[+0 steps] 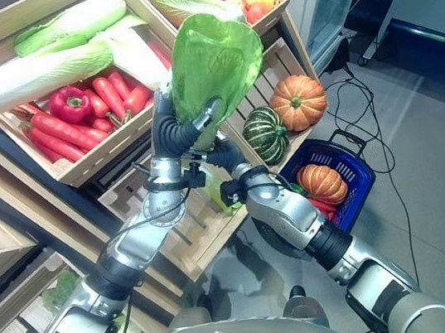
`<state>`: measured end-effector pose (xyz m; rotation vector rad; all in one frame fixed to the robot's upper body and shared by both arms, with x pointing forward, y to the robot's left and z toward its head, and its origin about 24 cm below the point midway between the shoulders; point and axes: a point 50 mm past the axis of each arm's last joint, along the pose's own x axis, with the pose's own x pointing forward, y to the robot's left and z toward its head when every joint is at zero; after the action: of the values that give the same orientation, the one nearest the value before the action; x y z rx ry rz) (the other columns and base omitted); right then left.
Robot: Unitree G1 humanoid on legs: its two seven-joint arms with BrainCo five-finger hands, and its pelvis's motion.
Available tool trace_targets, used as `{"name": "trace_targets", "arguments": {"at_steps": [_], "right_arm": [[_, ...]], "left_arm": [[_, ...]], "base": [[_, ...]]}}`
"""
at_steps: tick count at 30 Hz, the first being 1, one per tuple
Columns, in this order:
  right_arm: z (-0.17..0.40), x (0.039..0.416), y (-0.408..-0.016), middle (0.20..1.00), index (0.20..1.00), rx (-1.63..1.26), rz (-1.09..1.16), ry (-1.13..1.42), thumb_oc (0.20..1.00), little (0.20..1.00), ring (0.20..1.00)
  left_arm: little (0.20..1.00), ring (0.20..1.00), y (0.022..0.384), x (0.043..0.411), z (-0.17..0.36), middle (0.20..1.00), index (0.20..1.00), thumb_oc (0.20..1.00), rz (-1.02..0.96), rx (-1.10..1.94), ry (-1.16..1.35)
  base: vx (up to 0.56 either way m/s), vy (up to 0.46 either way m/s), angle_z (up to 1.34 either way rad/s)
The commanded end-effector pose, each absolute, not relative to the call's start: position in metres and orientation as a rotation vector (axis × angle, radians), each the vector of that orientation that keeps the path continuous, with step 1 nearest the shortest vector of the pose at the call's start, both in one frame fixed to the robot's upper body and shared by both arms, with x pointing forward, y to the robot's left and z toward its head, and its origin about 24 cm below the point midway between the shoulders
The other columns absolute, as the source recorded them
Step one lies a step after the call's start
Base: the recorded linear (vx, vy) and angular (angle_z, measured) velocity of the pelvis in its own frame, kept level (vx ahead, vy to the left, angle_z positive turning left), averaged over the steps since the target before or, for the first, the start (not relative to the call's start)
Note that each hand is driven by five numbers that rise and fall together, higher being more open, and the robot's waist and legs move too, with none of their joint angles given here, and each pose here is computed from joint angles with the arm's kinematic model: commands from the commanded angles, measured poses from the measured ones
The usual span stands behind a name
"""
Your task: Pick up fruits and vegetables into the basket
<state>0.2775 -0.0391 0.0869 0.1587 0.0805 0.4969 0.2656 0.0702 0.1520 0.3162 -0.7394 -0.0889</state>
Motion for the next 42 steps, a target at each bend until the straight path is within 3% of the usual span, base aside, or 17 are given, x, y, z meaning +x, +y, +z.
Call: {"name": "trace_targets", "arguments": {"at_steps": [1, 13, 26, 34, 42], "right_arm": [[0.179, 0.27, -0.006, 0.2, 0.2, 0.298, 0.698, -0.274, 0.2, 0.2, 0.2], [0.183, 0.276, -0.038, 0.2, 0.2, 0.316, 0.619, -0.308, 0.2, 0.2, 0.2], [0.167, 0.283, -0.101, 0.2, 0.2, 0.228, 0.367, -0.358, 0.2, 0.2, 0.2], [0.146, 0.271, -0.178, 0.2, 0.2, 0.126, 0.122, -0.375, 0.2, 0.2, 0.2], [0.13, 0.282, -0.247, 0.2, 0.2, 0.011, -0.162, -0.304, 0.2, 0.2, 0.2]], "left_arm": [[1.0, 1.0, 0.05, 0.254, 0.149, 1.0, 1.0, 1.0, -0.224, 0.315, -0.751], [1.0, 1.0, 0.1, 0.258, 0.087, 1.0, 1.0, 1.0, -0.063, 0.293, -0.427], [1.0, 1.0, 0.174, 0.242, 0.058, 1.0, 1.0, 1.0, 0.24, 0.382, -0.376], [1.0, 1.0, 0.218, 0.22, 0.041, 1.0, 1.0, 1.0, 0.097, 0.541, -0.241], [1.0, 1.0, 0.219, 0.218, 0.042, 1.0, 1.0, 1.0, 0.009, 0.535, -0.249]], "base": [[0.0, 0.0, 0.0], [0.01, -0.029, 0.02], [0.0, -0.023, 0.0], [-0.08, -0.033, -0.01], [-0.25, -0.016, -0.01]]}}
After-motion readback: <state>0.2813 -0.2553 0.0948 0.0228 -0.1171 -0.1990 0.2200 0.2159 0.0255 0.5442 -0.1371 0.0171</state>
